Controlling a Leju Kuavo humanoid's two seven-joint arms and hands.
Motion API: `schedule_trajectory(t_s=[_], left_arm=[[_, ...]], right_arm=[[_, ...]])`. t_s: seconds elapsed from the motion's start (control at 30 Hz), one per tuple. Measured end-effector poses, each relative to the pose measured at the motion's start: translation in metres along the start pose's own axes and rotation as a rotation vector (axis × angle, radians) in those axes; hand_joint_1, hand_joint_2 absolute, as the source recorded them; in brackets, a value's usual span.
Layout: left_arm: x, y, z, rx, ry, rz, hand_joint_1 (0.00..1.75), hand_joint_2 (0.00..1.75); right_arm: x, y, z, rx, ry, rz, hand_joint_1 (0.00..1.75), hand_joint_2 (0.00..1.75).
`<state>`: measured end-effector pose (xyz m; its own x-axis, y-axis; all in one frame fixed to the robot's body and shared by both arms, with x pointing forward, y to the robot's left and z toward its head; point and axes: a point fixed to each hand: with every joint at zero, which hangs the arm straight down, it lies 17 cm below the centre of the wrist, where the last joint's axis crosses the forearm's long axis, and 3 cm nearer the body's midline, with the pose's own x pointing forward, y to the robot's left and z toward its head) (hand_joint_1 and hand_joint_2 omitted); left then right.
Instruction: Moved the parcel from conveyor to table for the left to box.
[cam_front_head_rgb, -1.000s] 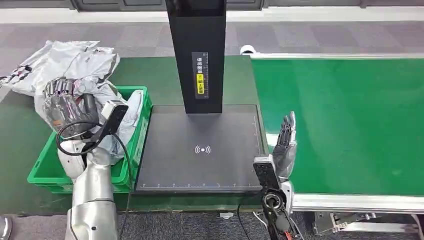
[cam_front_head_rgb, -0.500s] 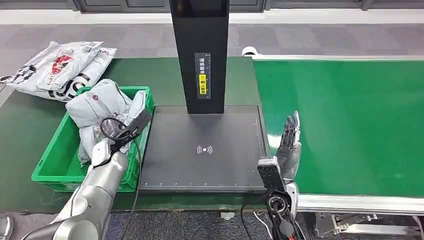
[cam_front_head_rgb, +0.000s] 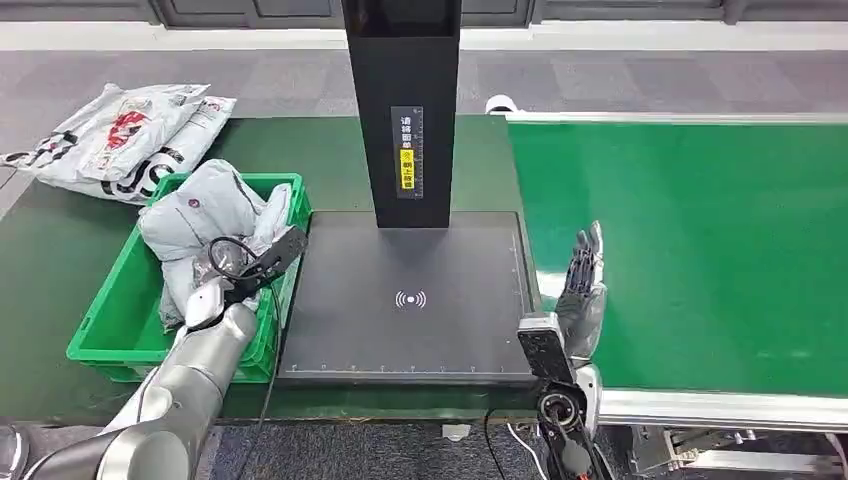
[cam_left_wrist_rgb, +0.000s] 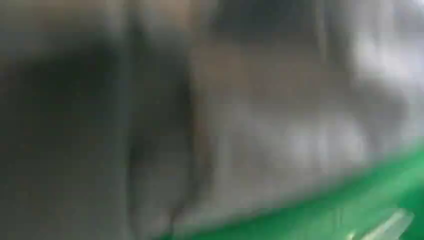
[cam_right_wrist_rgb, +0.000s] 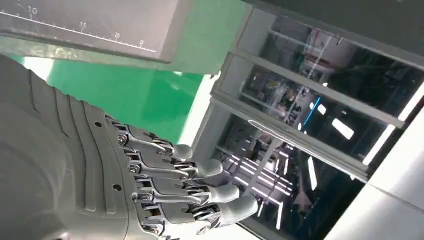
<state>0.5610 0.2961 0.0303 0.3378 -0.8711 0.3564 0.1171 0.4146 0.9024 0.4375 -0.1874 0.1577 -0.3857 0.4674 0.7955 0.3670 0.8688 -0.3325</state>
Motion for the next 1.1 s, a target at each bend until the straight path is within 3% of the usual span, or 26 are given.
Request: schedule_trajectory(t_s=[0.2,0.37,0.57,0.73,0.93,1.03,1.1], left_arm=[[0.022,0.070,-0.007,0.273,-0.133,0.306,0.00,0.00],[0.025,0.129,0.008,0.540,-0.267,0.601,0.00,0.00],[0.010,0.168,0.025,0.735,-0.252,0.794,0.00,0.00],[0.030,0.193,0.043,0.815,-0.331,0.728,0.00,0.00],[0.033,0.197,0.051,0.844,-0.321,0.834,0.00,0.00],[0.054,0.179,0.047,0.720,-0.379,1.043,0.00,0.00],[0.101,0.158,0.053,0.546,-0.514,1.153,0.00,0.00]], right_arm=[[-0.001,-0.002,0.004,-0.004,0.003,0.007,0.00,0.00],[-0.002,-0.005,-0.001,-0.042,-0.005,-0.001,0.00,0.00],[-0.007,-0.002,-0.013,-0.068,0.010,-0.014,0.00,0.00],[-0.010,0.001,-0.021,-0.078,0.021,-0.025,0.00,0.00],[-0.013,0.003,-0.026,-0.085,0.032,-0.031,0.00,0.00],[-0.014,0.004,-0.027,-0.085,0.038,-0.031,0.00,0.00],[-0.014,0.008,-0.027,-0.069,0.030,-0.016,0.00,0.00]])
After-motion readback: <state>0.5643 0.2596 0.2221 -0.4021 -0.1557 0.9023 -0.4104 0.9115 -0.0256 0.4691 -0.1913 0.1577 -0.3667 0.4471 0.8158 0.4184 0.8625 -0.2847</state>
